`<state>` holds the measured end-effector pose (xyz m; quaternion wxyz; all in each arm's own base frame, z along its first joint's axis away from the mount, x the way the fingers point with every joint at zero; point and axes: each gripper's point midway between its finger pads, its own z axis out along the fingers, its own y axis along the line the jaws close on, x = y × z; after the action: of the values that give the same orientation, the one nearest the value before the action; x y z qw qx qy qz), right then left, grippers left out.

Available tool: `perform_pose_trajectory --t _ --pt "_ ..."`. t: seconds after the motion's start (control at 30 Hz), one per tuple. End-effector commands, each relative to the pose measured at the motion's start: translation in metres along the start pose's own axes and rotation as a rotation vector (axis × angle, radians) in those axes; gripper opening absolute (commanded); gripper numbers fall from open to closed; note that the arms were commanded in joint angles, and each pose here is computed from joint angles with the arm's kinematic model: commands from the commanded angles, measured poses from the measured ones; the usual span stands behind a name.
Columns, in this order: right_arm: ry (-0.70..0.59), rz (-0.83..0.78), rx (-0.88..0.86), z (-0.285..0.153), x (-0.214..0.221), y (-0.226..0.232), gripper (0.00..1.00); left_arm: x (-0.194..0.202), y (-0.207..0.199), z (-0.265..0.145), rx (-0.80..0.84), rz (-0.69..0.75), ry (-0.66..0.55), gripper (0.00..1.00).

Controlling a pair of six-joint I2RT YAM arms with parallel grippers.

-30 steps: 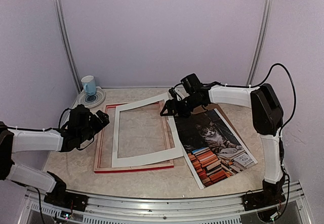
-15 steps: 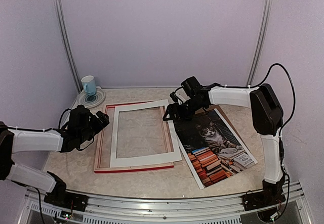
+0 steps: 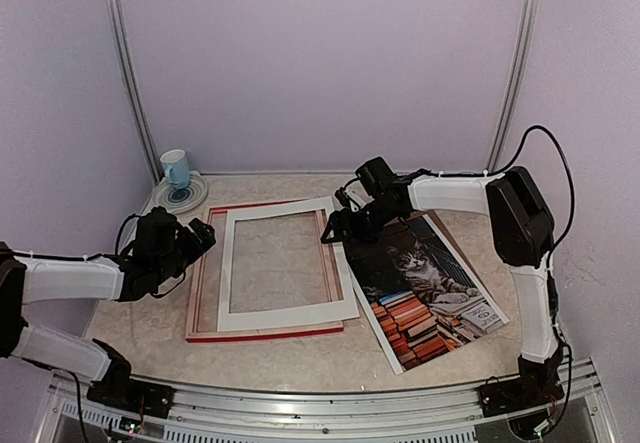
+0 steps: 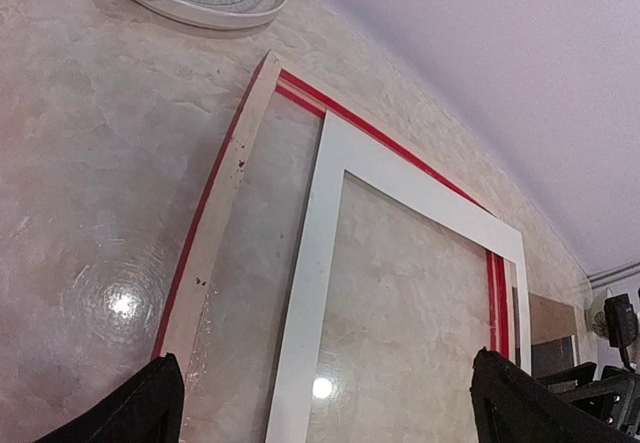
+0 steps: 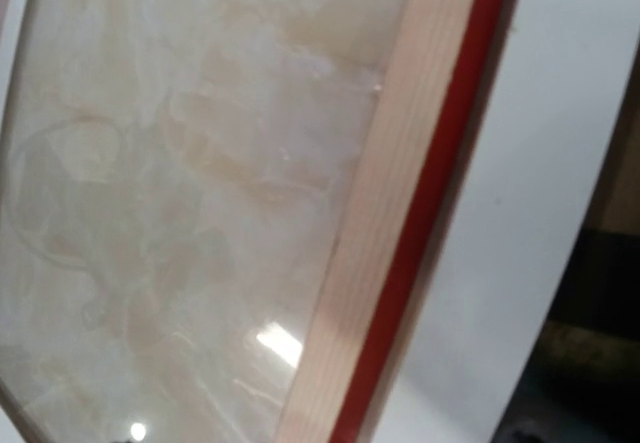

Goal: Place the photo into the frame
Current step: Place the mat board on the glass panel.

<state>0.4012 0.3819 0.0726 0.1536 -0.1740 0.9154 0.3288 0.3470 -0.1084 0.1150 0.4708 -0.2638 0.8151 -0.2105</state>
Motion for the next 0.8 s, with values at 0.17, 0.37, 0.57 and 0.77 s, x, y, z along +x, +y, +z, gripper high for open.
perform_pose_trajectory --t 0.17,0.37,0.57,0.77 --pt "0.025 0.017 -0.006 0.015 0.009 -0.006 0.80 -0.002 -0.003 0.000 0.011 0.000 -0.006 0.99" --pt "0.022 0.024 -0.041 0.015 0.009 0.000 0.80 0.000 -0.001 0.001 0.006 0.003 -0.003 0.99" --pt "0.014 0.018 -0.081 0.016 0.005 0.013 0.80 0.004 0.002 0.004 0.003 0.000 0.005 0.99" --pt "0.013 0.011 -0.122 0.019 0.003 0.027 0.80 0.011 0.006 0.009 -0.004 -0.006 0.022 0.99"
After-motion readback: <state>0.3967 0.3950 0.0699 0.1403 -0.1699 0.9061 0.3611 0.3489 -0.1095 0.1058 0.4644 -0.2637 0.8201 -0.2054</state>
